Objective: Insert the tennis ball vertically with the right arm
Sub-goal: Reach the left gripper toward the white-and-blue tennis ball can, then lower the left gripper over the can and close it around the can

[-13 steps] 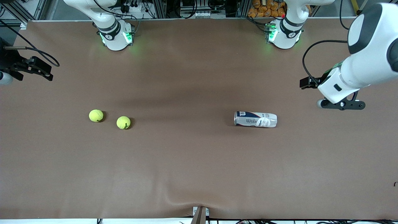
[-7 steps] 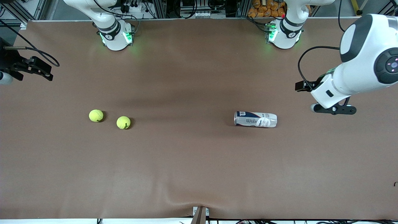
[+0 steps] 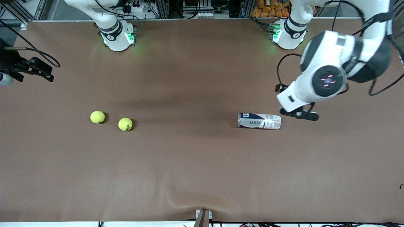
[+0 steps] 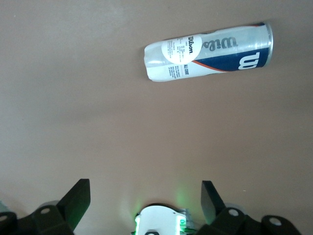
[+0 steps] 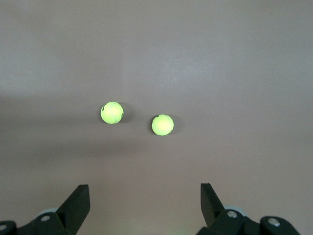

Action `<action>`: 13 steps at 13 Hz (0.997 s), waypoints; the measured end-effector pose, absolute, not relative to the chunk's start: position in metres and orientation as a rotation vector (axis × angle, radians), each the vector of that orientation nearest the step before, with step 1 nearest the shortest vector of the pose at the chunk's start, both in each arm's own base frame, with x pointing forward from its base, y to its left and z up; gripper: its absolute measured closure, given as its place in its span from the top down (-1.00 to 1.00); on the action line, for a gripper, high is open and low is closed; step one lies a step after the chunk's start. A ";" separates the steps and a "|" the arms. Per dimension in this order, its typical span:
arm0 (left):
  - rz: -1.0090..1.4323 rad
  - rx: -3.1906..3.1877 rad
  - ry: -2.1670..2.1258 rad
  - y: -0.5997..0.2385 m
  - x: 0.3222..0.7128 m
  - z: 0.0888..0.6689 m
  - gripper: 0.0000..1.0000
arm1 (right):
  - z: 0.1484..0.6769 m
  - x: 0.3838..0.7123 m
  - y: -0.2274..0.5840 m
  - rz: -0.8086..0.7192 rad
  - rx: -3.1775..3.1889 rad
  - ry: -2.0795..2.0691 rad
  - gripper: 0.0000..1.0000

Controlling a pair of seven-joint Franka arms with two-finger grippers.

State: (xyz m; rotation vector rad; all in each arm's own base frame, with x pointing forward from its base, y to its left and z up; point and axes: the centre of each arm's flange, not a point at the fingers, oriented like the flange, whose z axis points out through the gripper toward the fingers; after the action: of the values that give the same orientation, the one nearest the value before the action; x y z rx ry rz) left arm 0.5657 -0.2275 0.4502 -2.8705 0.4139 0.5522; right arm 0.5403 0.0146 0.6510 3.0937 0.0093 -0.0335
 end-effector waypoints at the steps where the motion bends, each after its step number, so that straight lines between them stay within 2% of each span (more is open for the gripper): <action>1: 0.556 -2.837 0.452 -0.242 0.565 0.438 1.00 | 0.651 0.540 0.015 -0.034 3.094 0.009 1.00; 6: 0.569 -2.637 0.772 -0.298 0.563 0.372 1.00 | 0.651 0.540 0.015 -0.034 3.094 0.009 1.00; 13: 0.571 -2.346 1.295 -0.303 0.553 0.303 1.00 | 0.651 0.540 0.015 -0.034 3.094 0.009 1.00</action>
State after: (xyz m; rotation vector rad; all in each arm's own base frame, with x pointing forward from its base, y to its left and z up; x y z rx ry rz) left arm 0.5535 -0.3032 0.3035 -2.3457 1.2946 0.5715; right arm 0.5403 0.0145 0.6510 3.0937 0.0089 -0.0339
